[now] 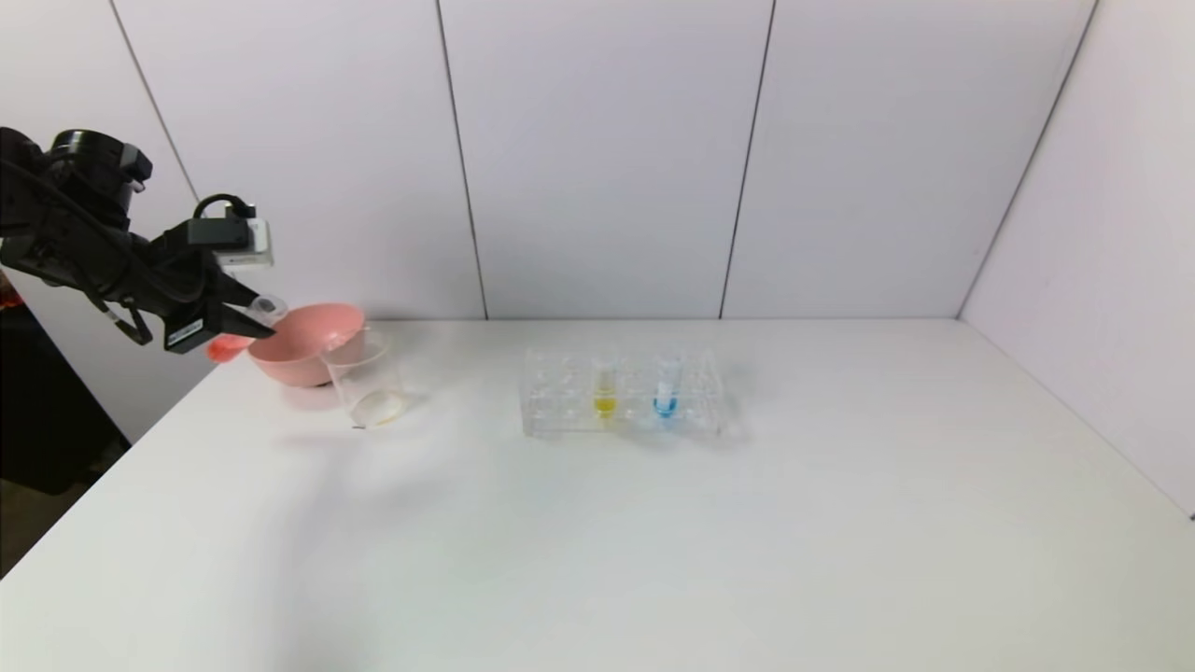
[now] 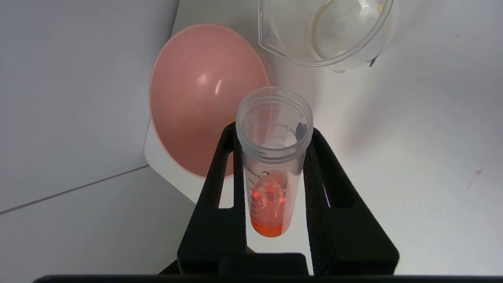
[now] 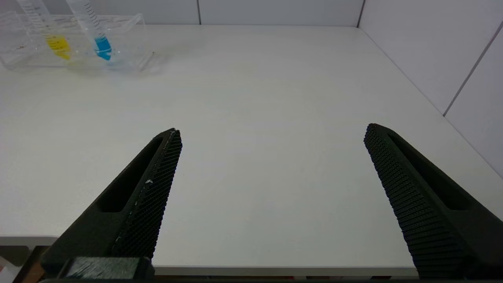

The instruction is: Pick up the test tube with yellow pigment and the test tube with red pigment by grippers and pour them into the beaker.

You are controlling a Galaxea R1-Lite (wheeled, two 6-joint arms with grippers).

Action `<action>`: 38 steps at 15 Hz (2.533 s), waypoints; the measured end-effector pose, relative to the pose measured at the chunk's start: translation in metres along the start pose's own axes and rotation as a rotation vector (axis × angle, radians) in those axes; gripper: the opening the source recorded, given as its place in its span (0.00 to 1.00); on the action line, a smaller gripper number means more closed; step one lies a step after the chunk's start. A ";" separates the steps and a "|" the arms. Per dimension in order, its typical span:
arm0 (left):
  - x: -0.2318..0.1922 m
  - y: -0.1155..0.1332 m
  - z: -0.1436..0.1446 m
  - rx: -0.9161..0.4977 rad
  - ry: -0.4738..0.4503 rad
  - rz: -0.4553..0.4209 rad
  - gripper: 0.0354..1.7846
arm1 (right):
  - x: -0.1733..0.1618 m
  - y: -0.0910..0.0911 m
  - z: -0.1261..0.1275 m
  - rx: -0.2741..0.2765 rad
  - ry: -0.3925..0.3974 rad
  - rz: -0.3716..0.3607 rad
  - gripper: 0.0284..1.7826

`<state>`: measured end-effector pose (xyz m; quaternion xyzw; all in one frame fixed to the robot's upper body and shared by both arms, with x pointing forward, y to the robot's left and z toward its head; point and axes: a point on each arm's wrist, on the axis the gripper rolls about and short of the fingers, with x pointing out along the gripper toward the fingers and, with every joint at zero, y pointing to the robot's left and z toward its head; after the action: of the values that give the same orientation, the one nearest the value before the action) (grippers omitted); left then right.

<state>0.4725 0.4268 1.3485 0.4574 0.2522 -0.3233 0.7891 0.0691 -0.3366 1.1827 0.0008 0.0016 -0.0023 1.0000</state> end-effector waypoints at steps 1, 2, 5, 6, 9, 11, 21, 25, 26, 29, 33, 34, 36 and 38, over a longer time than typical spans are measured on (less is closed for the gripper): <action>0.002 0.000 0.001 0.024 0.006 0.002 0.23 | 0.000 0.000 0.000 0.000 0.000 0.000 0.95; 0.004 0.001 0.003 0.053 0.005 0.009 0.23 | 0.000 0.000 0.000 0.000 0.000 0.000 0.95; 0.012 0.000 0.008 0.075 -0.004 -0.001 0.23 | 0.000 0.000 0.000 0.000 0.000 0.000 0.95; 0.014 0.000 0.010 0.080 -0.007 -0.005 0.23 | 0.000 0.000 0.000 0.000 0.000 0.000 0.95; 0.018 -0.002 0.016 0.099 -0.012 -0.016 0.23 | 0.000 0.000 0.000 0.000 0.000 0.000 0.95; 0.020 -0.003 0.020 0.116 0.000 -0.018 0.23 | 0.000 0.000 0.000 0.000 0.000 0.000 0.95; 0.022 -0.005 0.034 0.264 0.085 0.001 0.23 | 0.000 0.000 0.000 0.000 0.000 0.000 0.95; 0.023 -0.005 0.035 0.286 0.115 0.003 0.23 | 0.000 0.000 0.000 0.000 0.000 0.000 0.95; 0.023 -0.006 0.035 0.287 0.114 0.003 0.23 | 0.000 0.000 0.000 0.000 0.000 0.000 0.95; 0.024 -0.007 0.037 0.295 0.113 0.000 0.23 | 0.000 0.000 0.000 0.000 0.000 0.000 0.95; 0.025 -0.006 0.038 0.311 0.159 0.008 0.23 | 0.000 0.000 0.000 0.000 0.000 0.000 0.95; 0.026 -0.006 0.039 0.312 0.160 0.009 0.23 | 0.000 0.000 0.000 0.000 0.000 0.000 0.95; 0.028 -0.006 0.041 0.321 0.154 0.017 0.23 | 0.000 0.000 0.000 0.000 0.000 0.000 0.95; 0.031 -0.006 0.042 0.323 0.163 0.014 0.23 | 0.000 0.000 0.000 0.000 0.000 0.000 0.95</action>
<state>0.4924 0.3787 1.3428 0.6047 0.2570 -0.3158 0.6845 0.0691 -0.3366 1.1827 0.0008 0.0016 -0.0023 1.0000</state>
